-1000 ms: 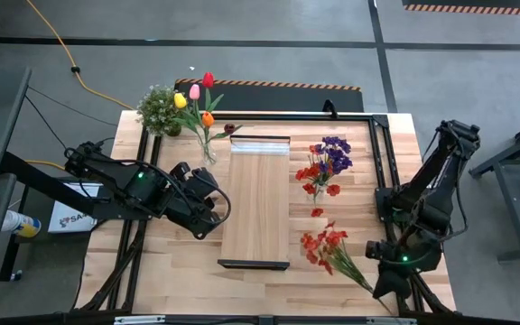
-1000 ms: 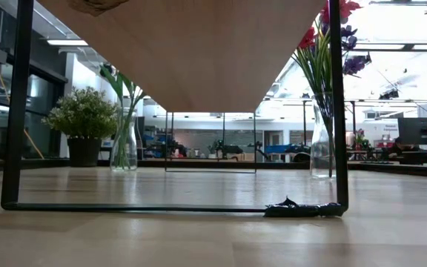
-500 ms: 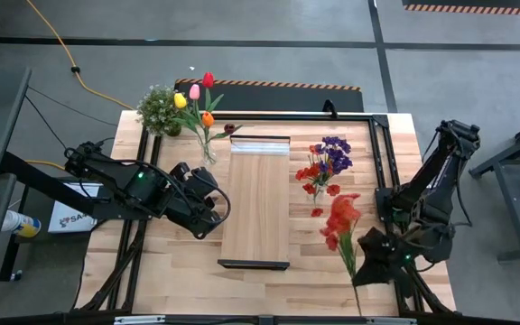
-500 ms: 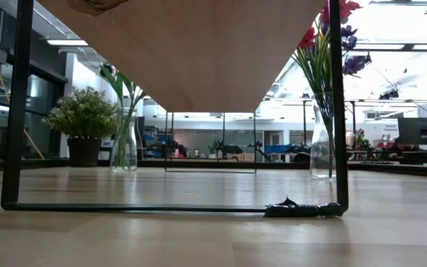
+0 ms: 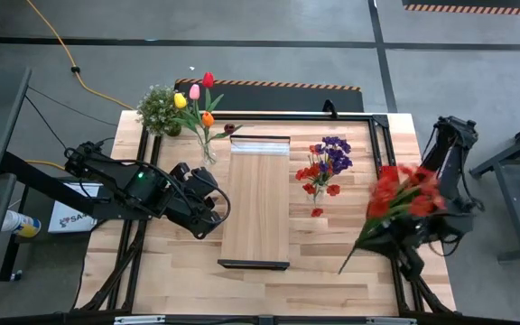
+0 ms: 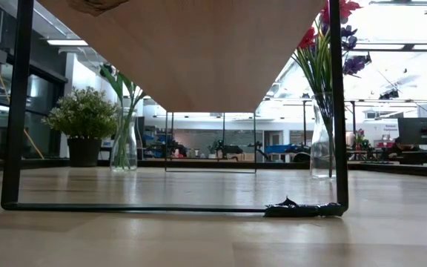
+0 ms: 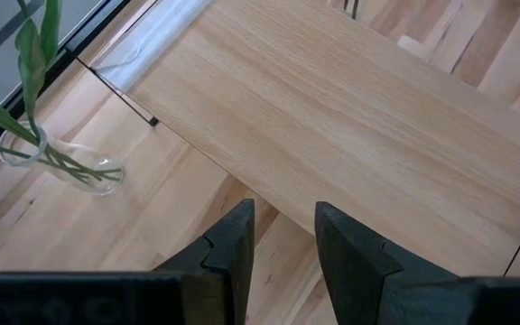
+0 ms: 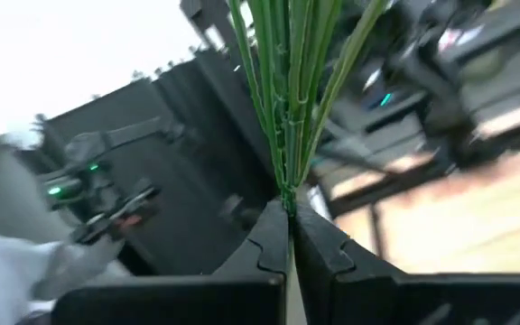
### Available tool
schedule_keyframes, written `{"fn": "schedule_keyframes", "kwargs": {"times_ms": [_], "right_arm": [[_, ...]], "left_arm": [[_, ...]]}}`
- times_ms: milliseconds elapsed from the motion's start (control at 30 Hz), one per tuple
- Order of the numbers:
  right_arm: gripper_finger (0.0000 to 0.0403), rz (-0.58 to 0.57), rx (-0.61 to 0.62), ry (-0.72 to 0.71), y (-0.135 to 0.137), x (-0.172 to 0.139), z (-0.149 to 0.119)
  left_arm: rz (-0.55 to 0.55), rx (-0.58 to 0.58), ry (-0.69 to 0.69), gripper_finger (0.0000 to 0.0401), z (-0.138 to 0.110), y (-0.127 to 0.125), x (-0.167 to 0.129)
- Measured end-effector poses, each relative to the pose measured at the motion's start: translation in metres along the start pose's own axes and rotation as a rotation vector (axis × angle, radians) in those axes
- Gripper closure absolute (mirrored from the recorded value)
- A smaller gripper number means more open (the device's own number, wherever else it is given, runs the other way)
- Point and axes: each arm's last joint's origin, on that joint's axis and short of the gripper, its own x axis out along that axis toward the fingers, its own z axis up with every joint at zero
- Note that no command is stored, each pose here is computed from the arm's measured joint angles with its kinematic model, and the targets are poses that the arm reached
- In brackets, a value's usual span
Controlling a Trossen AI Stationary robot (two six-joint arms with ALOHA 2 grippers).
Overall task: Pick and place flowers into a vace then onto a shelf
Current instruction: Put the red flowers into the right vase
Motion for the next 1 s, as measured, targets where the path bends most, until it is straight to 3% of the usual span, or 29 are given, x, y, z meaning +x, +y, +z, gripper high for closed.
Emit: {"fn": "schedule_keyframes", "kwargs": {"times_ms": [200,467,567,1000], "right_arm": [[0.0403,-0.123,-0.117,-0.084,-0.001,-0.028,0.02],[0.0403,-0.453,-0.295,-0.12,-0.004,-0.052,0.026],[0.0403,-0.472,-0.377,-0.104,-0.004,-0.052,0.025],[0.0403,-0.604,-0.516,-0.111,-0.018,-0.035,0.019]], "left_arm": [[-0.001,0.0,0.002,0.0249,0.0,0.0,0.0],[-0.001,0.001,0.002,0.0249,0.0,0.0,0.0],[-0.001,0.001,0.002,0.0249,0.0,0.0,0.0],[-0.001,0.0,0.002,0.0249,0.0,0.0,0.0]]}}
